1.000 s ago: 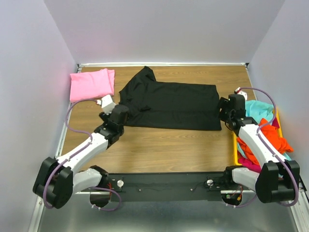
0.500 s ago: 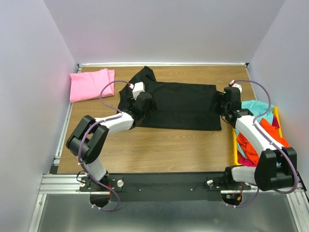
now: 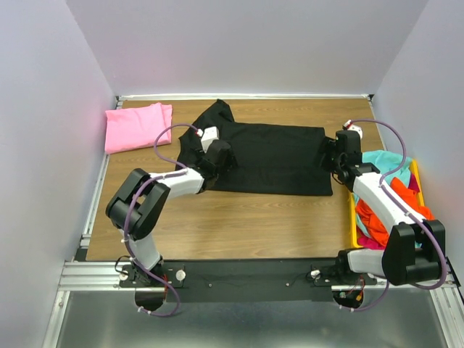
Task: Fold and stack the t-shirts
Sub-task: Fold the tshirt
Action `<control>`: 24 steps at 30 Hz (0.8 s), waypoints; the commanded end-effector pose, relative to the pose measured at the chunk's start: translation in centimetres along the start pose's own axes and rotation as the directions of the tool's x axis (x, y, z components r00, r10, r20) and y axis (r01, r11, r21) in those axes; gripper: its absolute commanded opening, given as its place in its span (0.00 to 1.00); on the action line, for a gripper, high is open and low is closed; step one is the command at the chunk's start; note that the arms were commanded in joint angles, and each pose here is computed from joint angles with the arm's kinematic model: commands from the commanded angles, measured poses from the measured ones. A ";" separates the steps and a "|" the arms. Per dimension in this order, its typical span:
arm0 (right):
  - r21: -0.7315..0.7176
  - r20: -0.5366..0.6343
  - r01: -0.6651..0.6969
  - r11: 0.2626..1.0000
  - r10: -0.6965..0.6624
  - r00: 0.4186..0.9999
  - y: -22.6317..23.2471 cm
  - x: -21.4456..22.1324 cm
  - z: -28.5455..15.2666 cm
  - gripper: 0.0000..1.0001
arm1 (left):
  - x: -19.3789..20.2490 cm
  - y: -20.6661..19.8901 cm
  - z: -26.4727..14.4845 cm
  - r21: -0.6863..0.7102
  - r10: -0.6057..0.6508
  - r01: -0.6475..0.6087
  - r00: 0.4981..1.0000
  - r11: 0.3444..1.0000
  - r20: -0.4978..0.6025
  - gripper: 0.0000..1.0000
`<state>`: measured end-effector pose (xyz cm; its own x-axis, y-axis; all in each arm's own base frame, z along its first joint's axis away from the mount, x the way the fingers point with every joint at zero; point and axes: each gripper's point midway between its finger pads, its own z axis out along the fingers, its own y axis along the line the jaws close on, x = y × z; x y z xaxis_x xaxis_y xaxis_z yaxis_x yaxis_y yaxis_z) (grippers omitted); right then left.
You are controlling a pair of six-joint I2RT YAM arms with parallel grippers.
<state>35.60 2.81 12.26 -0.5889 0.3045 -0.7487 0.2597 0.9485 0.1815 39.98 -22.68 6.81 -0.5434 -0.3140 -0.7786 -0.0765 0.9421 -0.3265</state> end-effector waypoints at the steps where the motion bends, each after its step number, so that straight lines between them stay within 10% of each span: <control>1: 0.001 0.040 0.007 1.000 -0.007 0.999 0.2 -1.2 -0.3 0.83 | 1.0 -0.8 0.7 0.023 -0.013 0.014 0.999 1.000 -0.031 0.88; 24: -0.012 0.048 0.005 1.000 -0.004 0.999 0.2 -1.2 -0.8 0.83 | 2.4 -0.2 -0.7 0.044 -0.040 0.044 0.997 0.998 -0.073 0.88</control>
<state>35.60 2.82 12.60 -0.5814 0.3051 -0.7542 0.2573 0.9484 0.1853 38.76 -22.96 6.10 -0.5777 -0.3375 -0.7432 -0.0755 0.9287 -0.3630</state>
